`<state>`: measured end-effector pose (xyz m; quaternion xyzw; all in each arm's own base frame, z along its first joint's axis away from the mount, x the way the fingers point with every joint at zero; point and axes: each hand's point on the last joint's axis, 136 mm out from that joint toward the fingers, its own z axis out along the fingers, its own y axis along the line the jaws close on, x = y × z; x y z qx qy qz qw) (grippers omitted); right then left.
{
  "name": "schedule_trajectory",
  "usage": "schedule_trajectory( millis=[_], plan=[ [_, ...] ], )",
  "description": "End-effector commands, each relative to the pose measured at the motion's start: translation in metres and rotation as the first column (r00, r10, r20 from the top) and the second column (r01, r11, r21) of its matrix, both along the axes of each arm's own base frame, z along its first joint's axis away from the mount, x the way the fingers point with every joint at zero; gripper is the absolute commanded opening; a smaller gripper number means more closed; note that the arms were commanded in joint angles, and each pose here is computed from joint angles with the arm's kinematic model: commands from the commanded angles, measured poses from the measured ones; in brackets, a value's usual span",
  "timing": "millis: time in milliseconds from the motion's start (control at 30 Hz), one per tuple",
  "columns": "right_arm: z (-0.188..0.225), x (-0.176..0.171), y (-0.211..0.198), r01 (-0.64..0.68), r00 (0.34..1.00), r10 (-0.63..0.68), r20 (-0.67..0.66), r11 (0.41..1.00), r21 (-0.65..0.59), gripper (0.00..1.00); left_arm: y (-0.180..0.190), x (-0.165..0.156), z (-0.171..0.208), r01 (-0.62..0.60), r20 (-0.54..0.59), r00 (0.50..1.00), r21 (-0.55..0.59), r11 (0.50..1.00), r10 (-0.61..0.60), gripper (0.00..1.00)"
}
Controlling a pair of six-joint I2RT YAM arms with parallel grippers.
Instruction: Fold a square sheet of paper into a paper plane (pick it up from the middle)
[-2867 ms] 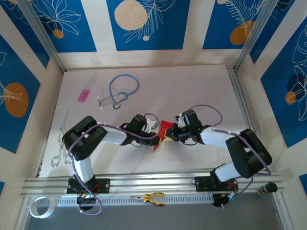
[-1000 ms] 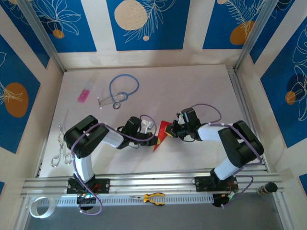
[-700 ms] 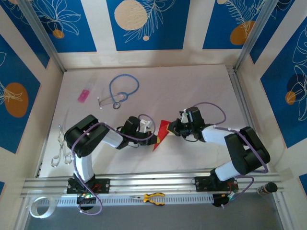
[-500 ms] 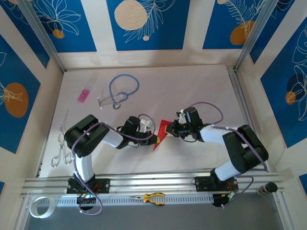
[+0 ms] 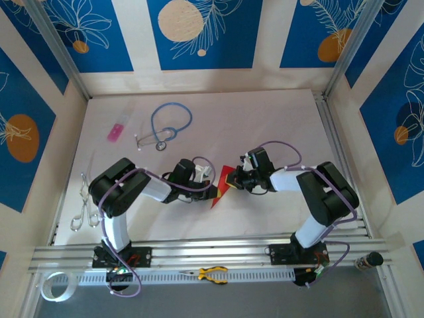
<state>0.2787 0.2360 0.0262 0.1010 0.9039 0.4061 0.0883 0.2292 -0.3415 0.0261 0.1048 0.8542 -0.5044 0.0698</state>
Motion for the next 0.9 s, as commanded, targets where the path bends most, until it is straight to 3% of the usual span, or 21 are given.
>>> schedule_trajectory(
  millis=[0,267,533,867],
  plan=[
    [-0.008,0.005,-0.005,0.030,0.999,-0.030,-0.025,0.999,-0.017,0.09,0.022,-0.010,-0.041,-0.019,-0.095,0.995,0.141,0.990,0.033,0.00],
    [-0.011,0.008,-0.009,0.034,0.999,-0.035,-0.042,0.999,-0.020,0.09,0.027,-0.014,-0.053,-0.030,-0.131,0.990,0.178,0.984,0.054,0.00],
    [0.015,0.010,-0.003,-0.006,1.000,0.006,0.026,0.999,0.031,0.09,0.030,-0.013,-0.054,-0.040,-0.130,0.989,0.192,0.981,0.065,0.00],
    [0.004,0.012,0.006,-0.039,0.999,0.039,-0.006,0.998,0.058,0.09,0.036,-0.013,-0.056,-0.075,-0.128,0.986,0.213,0.974,0.104,0.00]
  ],
)
